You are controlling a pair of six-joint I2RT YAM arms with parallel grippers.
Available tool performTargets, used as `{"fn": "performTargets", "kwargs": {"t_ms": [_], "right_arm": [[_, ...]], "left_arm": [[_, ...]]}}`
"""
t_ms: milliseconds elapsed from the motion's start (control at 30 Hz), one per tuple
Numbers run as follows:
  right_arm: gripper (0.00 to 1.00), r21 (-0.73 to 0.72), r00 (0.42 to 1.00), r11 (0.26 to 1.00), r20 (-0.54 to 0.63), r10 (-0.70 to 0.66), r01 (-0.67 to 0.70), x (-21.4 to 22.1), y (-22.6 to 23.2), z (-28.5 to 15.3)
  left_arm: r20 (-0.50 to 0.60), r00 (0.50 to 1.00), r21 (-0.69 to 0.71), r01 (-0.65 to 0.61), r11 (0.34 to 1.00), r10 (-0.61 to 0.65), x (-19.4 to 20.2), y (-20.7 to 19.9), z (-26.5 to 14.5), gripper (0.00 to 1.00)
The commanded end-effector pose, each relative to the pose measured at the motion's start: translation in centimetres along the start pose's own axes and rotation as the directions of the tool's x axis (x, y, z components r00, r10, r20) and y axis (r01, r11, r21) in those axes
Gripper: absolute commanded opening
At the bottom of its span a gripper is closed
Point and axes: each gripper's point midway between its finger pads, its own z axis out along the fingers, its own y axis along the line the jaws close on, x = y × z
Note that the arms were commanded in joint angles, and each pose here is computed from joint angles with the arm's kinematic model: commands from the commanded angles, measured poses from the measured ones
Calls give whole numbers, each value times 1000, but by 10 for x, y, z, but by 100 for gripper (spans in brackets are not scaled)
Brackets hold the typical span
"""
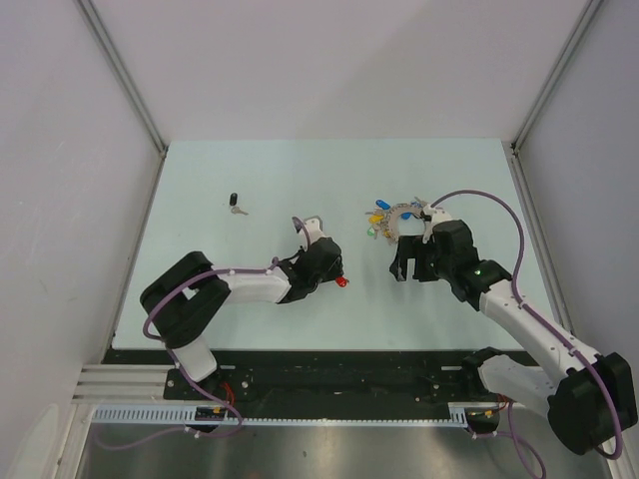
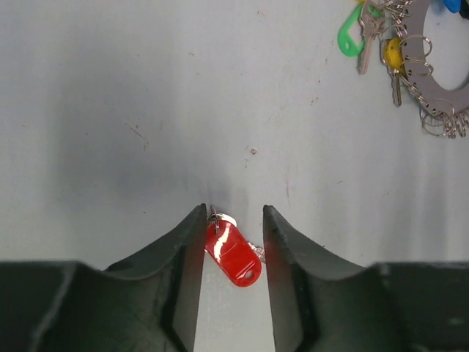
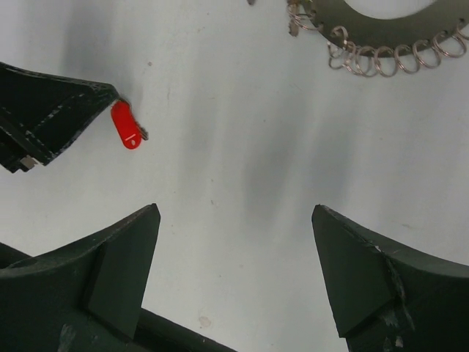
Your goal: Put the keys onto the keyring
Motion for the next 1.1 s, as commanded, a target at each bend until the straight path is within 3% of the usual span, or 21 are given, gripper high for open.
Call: {"fn": "performTargets", "kwargs": {"t_ms": [0, 233, 267, 433, 467, 500, 633, 833, 1067], "right_arm": [[90, -91, 998, 995, 46, -41, 45, -10, 21, 3], [82, -153, 999, 987, 16, -50, 52, -19, 54, 25], [81, -147, 997, 987, -31, -70, 65, -9, 58, 36], [75, -84, 980, 987, -135, -146, 136, -7, 73, 60], [74, -94, 980, 985, -125, -157, 146, -19, 83, 62], [72, -81, 966, 984, -193, -172, 159, -4, 83, 72], [66, -78, 942, 979, -265, -205, 190, 1, 97, 92], [59, -69, 901, 967, -353, -253, 245, 14, 115, 125], [49, -25, 867, 952, -407, -287, 303, 17, 126, 153]], "left_arm": [[113, 993, 23, 30, 999, -33, -42, -17, -15, 48], [271, 961, 28, 51, 998, -57, -118, 3, -77, 77], [290, 955, 31, 56, 998, -62, -128, 7, -87, 85], [356, 934, -4, -21, 1000, 21, -176, 41, -143, 99], [368, 929, -13, -35, 999, 37, -184, 43, -152, 100], [354, 933, -42, -58, 997, 69, -184, 52, -159, 100], [375, 911, -82, -154, 985, 174, -200, 74, -191, 100], [371, 864, -215, -277, 936, 341, -201, 106, -205, 100], [364, 857, -268, -280, 922, 366, -196, 128, -200, 99]]}}
